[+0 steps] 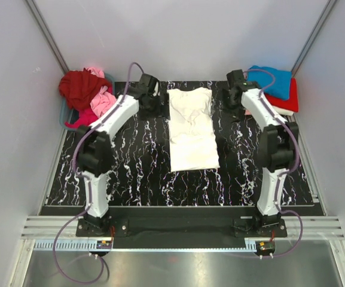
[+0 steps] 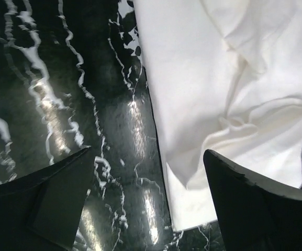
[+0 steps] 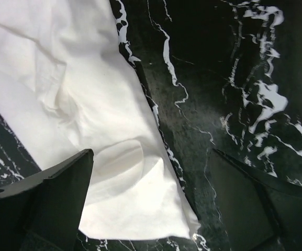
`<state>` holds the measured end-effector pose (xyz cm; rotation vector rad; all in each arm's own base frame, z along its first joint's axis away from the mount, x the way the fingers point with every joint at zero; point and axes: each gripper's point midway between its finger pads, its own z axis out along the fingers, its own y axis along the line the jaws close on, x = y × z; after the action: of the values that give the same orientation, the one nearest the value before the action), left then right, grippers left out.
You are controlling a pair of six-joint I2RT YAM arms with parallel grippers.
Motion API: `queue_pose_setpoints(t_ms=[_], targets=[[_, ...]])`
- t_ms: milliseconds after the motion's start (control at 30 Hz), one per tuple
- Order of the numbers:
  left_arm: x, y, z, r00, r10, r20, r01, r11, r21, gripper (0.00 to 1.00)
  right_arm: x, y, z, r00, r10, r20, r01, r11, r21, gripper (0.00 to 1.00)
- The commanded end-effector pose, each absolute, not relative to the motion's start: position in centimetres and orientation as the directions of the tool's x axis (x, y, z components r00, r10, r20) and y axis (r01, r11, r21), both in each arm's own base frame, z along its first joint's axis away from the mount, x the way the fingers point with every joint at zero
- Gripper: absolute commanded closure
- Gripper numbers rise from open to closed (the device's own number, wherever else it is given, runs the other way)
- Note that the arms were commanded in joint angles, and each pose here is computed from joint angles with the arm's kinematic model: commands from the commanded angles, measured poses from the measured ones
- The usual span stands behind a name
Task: Fold and stack the t-shirts
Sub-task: Fold the tshirt
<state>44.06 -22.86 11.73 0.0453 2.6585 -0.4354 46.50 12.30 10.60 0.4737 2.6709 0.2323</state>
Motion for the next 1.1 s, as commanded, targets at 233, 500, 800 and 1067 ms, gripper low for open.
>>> queue_pose_setpoints(t_ms=[233,500,800,1067], targets=[[35.5,-26.1,15.9,-0.796,0.018,-0.605,0.294,0.886,-0.359,0.26,37.1,15.6,14.1,-0.886,0.319,-0.336,0.117,0.856,0.503,0.56],[33.5,-30.8,10.8,-0.817,0.155,-0.555,0.384,0.865,-0.324,0.49,34.0,17.1,9.4,-0.95,0.223,-0.22,0.077,0.847,0.526,0.84],[37.0,-31.1,7.7,-0.829,0.213,-0.517,0.371,0.902,-0.223,0.48,33.2,16.4,4.8,-0.974,0.183,-0.132,0.102,0.878,0.467,0.89],[42.4,-29.1,4.4,-0.881,0.163,-0.445,0.279,0.937,-0.21,0.48,30.6,14.9,0.8,-0.977,0.205,-0.052,0.17,0.906,0.388,0.87]])
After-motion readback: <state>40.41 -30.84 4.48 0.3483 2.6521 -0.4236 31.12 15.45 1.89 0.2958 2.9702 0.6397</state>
